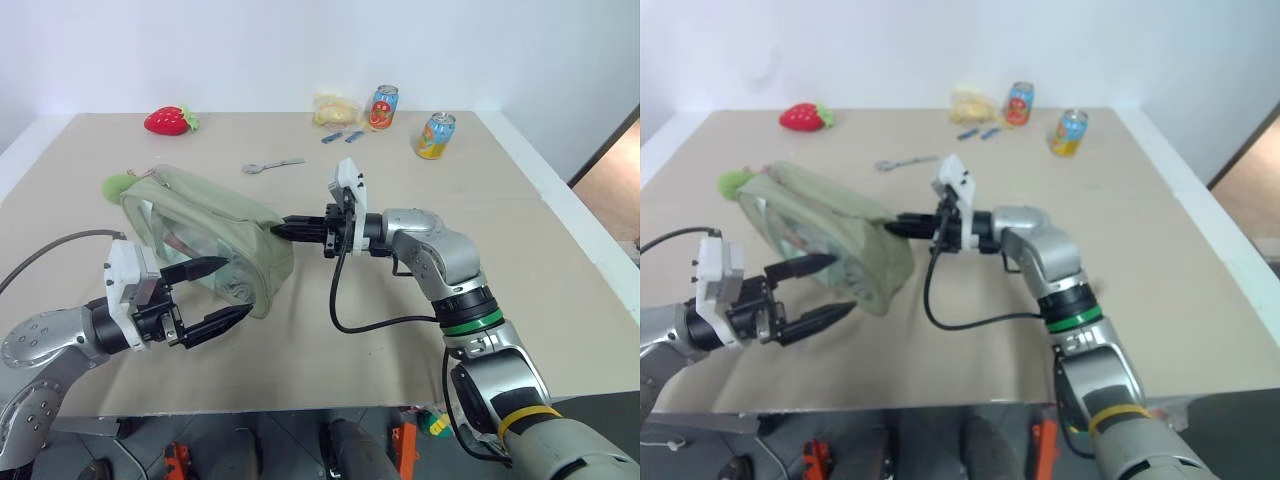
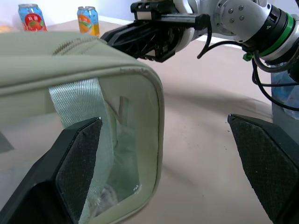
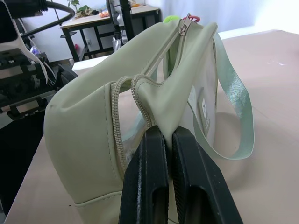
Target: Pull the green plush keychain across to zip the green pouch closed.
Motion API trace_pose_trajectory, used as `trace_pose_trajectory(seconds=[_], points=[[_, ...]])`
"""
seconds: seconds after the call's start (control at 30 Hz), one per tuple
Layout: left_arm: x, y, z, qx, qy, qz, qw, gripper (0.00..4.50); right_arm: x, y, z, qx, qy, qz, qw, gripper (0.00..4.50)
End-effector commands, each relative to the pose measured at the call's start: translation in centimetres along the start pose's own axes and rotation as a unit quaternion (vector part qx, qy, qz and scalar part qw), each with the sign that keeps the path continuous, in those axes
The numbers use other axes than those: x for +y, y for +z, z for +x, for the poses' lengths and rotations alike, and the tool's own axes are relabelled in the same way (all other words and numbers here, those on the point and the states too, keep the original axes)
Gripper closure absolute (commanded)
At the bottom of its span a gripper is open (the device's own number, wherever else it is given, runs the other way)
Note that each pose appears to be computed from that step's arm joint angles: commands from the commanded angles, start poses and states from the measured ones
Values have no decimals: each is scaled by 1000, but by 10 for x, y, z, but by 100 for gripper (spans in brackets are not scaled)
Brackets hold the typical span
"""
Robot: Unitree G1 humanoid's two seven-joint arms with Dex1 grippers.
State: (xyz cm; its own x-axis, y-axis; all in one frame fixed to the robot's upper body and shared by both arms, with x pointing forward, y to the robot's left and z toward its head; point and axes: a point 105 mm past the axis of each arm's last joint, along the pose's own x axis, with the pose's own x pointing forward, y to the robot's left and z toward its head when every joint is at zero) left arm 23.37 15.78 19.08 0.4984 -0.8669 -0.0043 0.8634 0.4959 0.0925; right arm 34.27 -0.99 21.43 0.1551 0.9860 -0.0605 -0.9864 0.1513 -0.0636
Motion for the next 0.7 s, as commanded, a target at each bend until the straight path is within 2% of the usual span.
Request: trace_pose_trajectory(seconds=[0.03, 0.27, 0.4, 0.53, 0.6, 0.7], points=[[-1, 6, 2, -11, -5, 14, 1000, 0, -10, 36, -30, -5, 2, -75, 997, 446], [-2, 4, 5, -11, -12, 13, 1000, 0, -56, 31, -99, 99, -43, -166, 980, 446], [-1, 4, 8, -13, -15, 16, 1000, 0, -69, 28, -114, 116, -57, -178, 976, 446], [0, 4, 12, -17, -19, 18, 1000, 0, -74, 35, -117, 87, -74, -183, 976, 310], [0, 4, 13, -18, -22, 18, 999, 0, -75, 45, -118, 61, -84, -192, 976, 254], [0, 4, 14, -17, -26, 18, 999, 0, -72, 69, -124, 12, -106, -185, 977, 145]])
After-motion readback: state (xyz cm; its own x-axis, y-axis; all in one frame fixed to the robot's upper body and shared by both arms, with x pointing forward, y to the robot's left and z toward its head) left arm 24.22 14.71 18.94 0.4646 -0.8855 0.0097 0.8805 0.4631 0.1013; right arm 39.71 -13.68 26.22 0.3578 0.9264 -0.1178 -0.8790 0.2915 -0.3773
